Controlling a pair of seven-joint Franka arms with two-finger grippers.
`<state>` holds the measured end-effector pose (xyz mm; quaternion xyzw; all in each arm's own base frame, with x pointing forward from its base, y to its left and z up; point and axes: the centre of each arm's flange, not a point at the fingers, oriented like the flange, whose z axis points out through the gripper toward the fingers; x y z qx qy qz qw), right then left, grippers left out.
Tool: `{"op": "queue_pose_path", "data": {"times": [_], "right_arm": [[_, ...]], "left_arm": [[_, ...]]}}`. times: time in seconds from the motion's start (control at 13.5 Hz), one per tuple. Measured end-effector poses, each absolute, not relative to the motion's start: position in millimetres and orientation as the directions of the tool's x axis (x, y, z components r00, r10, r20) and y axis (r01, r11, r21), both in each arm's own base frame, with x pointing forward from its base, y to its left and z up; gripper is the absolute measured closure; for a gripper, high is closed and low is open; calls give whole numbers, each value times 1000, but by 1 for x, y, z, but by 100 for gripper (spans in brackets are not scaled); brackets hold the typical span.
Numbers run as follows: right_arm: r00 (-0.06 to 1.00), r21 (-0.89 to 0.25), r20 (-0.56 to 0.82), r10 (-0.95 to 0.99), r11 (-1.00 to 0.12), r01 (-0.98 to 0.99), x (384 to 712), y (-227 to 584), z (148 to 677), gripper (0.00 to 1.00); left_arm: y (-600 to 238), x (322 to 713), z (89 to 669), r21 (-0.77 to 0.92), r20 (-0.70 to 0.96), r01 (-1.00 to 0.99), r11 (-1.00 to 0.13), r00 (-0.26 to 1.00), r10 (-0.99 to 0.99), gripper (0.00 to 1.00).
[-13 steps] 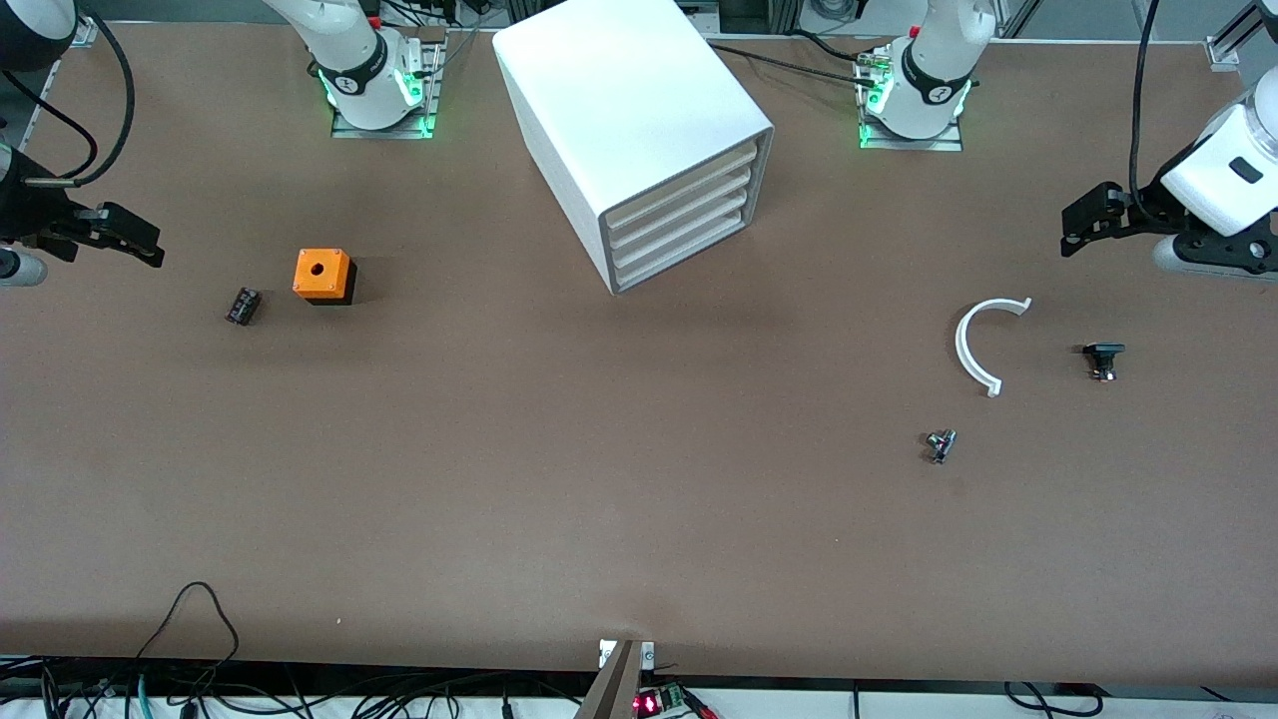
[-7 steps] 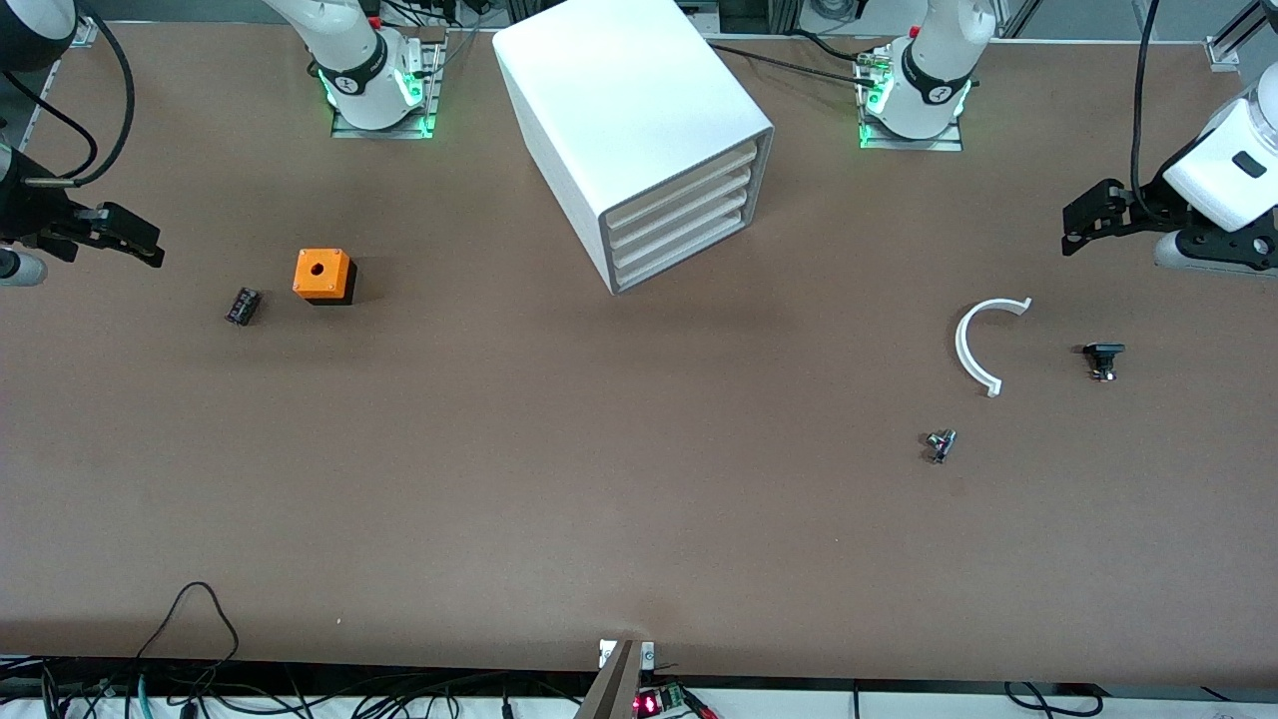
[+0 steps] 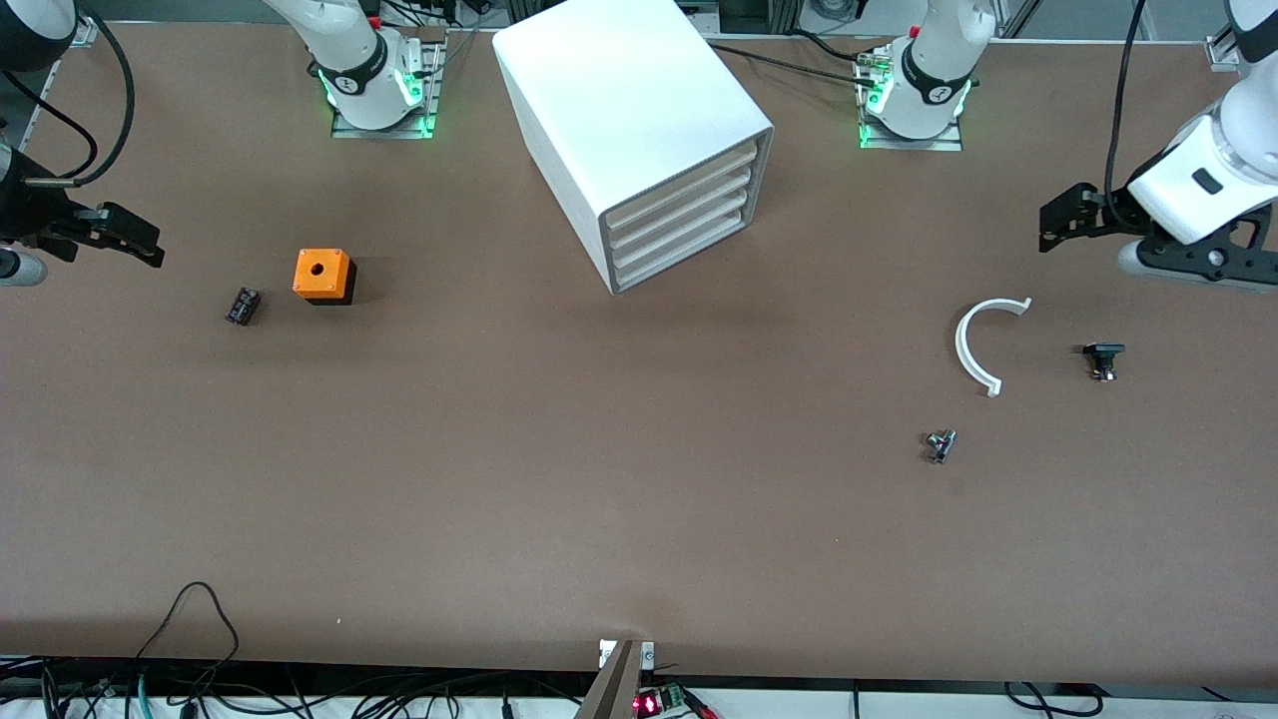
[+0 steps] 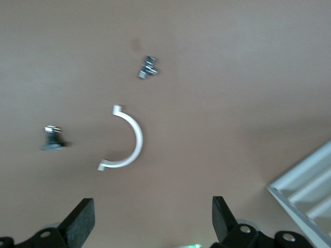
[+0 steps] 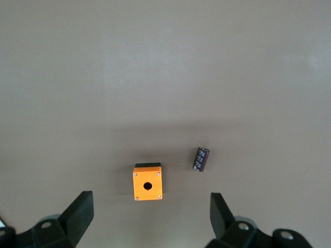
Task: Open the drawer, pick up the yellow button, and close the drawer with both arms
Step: 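Reach the left gripper to the top drawer front and grip it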
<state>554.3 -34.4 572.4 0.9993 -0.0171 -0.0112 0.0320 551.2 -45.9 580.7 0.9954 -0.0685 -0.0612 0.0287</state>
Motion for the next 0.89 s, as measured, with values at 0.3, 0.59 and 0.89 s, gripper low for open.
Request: {"op": "queue_pose_path", "data": {"times": [0.3,0.59,0.89], "right_arm": [[999,64,-21,-35,-997,-34,554,-34,572,0],[999,64,-21,-35,-997,-34,554,-35,573,0],[999,64,-21,-35,-997,-34,554,-35,573,0]], "left_arm": [[-68,555,533,263,-209,-89,-961,967,-147,0],[-108,542,443,518,-370,62,-853,915,-158,0],[-152,507,377,639,-474,198,-743,862,-178,0]]}}
